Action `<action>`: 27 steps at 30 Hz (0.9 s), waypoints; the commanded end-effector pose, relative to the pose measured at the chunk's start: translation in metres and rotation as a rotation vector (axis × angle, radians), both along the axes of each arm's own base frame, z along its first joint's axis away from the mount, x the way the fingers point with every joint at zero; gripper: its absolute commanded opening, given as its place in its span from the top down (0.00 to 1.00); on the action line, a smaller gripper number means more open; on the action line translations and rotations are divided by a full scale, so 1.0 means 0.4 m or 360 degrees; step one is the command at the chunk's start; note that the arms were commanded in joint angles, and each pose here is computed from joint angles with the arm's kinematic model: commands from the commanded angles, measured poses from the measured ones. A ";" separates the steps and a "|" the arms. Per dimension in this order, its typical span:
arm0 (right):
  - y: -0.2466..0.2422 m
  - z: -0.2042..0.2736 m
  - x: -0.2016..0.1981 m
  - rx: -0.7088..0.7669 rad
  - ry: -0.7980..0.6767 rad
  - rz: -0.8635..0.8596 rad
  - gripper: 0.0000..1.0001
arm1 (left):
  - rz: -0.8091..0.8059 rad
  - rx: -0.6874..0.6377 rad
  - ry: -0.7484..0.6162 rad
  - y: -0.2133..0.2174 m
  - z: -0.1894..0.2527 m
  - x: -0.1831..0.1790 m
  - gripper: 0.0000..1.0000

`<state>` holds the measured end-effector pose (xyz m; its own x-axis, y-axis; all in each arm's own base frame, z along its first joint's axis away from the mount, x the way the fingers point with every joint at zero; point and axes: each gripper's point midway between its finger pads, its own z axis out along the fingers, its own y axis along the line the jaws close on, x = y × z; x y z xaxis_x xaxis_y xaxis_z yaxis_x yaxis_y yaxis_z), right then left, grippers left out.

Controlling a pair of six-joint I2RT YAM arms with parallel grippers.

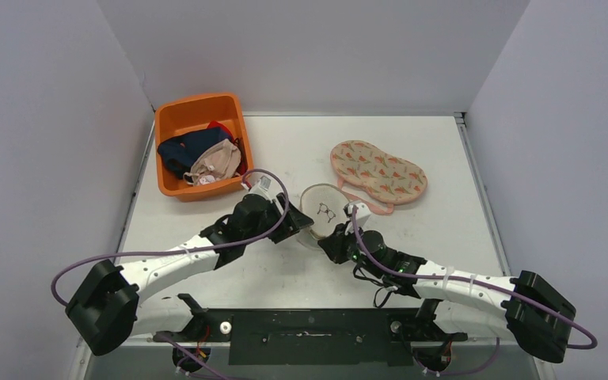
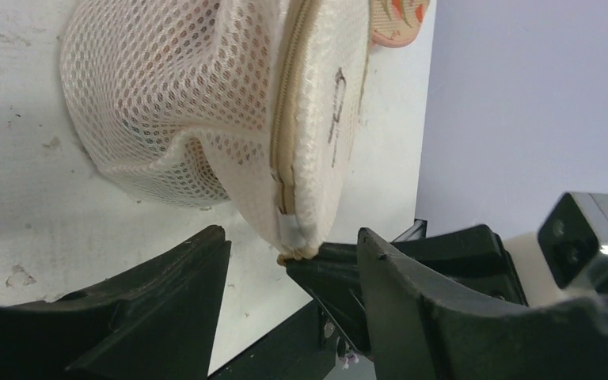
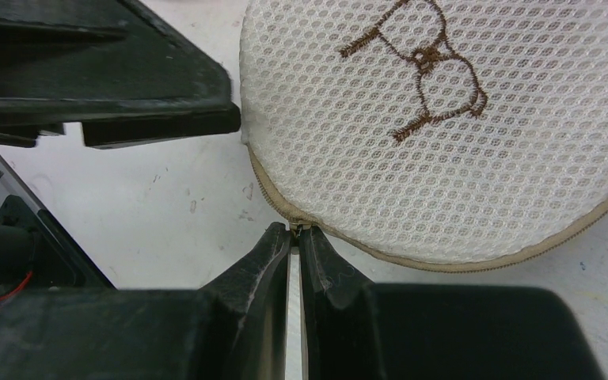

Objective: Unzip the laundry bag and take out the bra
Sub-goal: Unzip the laundry bag at the center of the board.

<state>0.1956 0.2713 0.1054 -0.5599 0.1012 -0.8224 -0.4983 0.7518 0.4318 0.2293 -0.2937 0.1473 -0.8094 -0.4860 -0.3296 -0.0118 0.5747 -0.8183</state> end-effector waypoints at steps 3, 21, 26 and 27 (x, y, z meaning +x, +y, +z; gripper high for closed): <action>0.047 0.089 0.000 0.0144 -0.0102 0.0077 0.95 | 0.0031 -0.0083 -0.0047 -0.045 0.018 0.058 0.47; -0.004 0.057 -0.002 0.0049 -0.0108 -0.0008 0.95 | 0.0024 -0.0115 -0.0070 -0.048 0.012 0.075 1.00; -0.032 0.041 0.000 0.0028 -0.0101 -0.0076 0.95 | 0.0040 -0.0116 -0.0066 -0.036 0.007 0.070 1.00; -0.030 0.041 -0.002 0.0031 -0.0101 -0.0065 0.95 | 0.0038 -0.0118 -0.0066 -0.036 0.009 0.069 1.00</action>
